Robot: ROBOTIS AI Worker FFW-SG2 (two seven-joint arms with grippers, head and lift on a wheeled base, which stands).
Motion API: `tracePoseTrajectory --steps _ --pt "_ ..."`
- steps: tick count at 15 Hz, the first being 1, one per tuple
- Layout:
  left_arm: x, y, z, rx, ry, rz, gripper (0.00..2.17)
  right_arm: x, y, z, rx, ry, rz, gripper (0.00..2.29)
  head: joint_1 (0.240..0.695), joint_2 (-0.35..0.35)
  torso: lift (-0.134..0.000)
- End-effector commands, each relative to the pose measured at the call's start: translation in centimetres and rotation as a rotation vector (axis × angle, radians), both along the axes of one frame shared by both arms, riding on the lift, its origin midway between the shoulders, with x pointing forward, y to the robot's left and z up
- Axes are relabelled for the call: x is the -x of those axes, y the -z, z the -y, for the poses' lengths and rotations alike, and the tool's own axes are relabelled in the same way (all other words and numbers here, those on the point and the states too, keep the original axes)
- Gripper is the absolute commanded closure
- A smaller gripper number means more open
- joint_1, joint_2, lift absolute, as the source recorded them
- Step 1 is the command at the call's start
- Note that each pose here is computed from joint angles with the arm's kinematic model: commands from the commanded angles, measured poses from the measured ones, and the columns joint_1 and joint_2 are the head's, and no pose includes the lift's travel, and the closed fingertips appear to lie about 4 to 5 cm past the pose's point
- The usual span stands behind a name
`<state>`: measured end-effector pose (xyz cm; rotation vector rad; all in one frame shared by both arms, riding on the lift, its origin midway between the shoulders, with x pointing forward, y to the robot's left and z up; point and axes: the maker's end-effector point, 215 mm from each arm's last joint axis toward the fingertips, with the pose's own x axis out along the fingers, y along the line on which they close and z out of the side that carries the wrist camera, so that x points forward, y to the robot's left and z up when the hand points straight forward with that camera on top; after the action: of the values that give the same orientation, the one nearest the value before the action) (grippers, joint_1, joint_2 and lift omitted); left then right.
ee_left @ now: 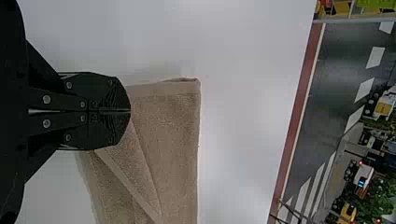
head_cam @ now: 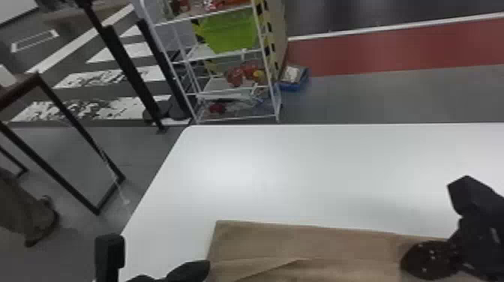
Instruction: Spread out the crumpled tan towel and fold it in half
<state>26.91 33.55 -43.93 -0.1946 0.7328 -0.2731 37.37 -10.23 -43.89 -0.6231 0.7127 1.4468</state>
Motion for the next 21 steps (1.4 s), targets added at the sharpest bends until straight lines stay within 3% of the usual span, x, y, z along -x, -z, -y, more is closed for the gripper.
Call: tracePoseTrajectory --steps 1,5,9,14,17,20,21 --pt "0.0 0.0 -0.1 -0.002 -0.002 0.0 1.4 0.6 -1.7 0.5 -0.015 0.014 -0.01 1.3 0.695 0.35 -0.122" --pt "-0.6 -0.3 0.0 -0.004 -0.001 0.01 1.4 2.0 -1.7 0.8 -0.014 0.019 -0.021 1.3 0.695 0.35 -0.122" --pt "-0.9 -0.1 0.3 -0.003 0.003 0.01 1.4 5.7 -1.9 -0.8 -0.031 -0.007 -0.048 1.3 0.695 0.35 -0.122" --pt "-0.8 0.1 0.5 0.002 0.005 0.007 1.4 7.9 -0.2 -0.3 -0.012 0.067 -0.138 1.27 0.695 0.35 -0.122" --pt "-0.9 0.1 0.7 0.005 0.008 0.007 1.4 7.1 -0.2 0.4 -0.018 0.133 -0.145 1.0 0.695 0.35 -0.122" --pt "-1.3 -0.4 0.9 0.006 0.012 0.019 1.39 5.1 -2.9 2.1 -0.08 0.213 -0.112 0.43 0.695 0.35 -0.122" --pt "-1.4 -0.6 1.0 0.006 0.013 0.024 1.2 4.2 -4.0 3.0 -0.121 0.266 -0.122 0.32 0.695 0.35 -0.122"
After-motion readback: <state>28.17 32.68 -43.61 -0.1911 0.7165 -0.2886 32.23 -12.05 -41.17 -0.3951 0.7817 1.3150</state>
